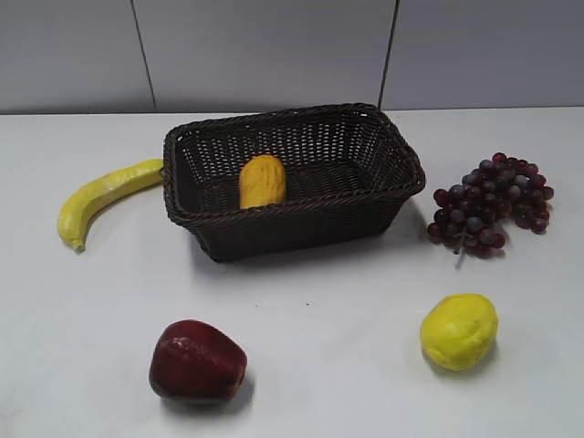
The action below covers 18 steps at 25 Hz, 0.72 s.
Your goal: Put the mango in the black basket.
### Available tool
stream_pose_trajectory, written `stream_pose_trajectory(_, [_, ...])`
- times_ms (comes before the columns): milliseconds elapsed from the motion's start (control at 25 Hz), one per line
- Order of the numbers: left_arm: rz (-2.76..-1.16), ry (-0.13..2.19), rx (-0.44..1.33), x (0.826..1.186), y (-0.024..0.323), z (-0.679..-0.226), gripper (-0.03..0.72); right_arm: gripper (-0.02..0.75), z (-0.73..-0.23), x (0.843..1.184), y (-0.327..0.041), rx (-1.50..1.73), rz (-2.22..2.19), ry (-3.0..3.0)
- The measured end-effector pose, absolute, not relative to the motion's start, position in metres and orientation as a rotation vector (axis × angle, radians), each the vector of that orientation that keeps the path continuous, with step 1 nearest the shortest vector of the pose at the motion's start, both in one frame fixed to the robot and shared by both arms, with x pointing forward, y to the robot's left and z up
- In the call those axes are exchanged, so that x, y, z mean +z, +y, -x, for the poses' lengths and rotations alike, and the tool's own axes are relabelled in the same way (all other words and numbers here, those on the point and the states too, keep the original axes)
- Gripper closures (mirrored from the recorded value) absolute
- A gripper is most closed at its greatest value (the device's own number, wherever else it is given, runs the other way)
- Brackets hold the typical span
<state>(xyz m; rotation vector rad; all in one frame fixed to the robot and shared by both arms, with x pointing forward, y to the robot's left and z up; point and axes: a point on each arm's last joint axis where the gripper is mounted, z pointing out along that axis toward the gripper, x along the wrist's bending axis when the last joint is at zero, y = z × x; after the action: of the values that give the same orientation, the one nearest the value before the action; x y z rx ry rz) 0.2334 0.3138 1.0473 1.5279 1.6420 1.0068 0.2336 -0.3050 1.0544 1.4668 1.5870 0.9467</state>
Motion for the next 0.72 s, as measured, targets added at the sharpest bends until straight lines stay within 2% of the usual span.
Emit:
stream_pose_trajectory(400, [-1.551,1.621,1.004,1.0472,0.3125,-0.2335,0.119,0.167,-0.2336,1.0544,-0.305,0.947,-1.467,1.587])
stream_pose_trajectory(720, [-1.648,1.511,0.963,1.0465,0.3046,-0.2336,0.119,0.167,-0.2336,1.0544,-0.305,0.946,-1.466,1.588])
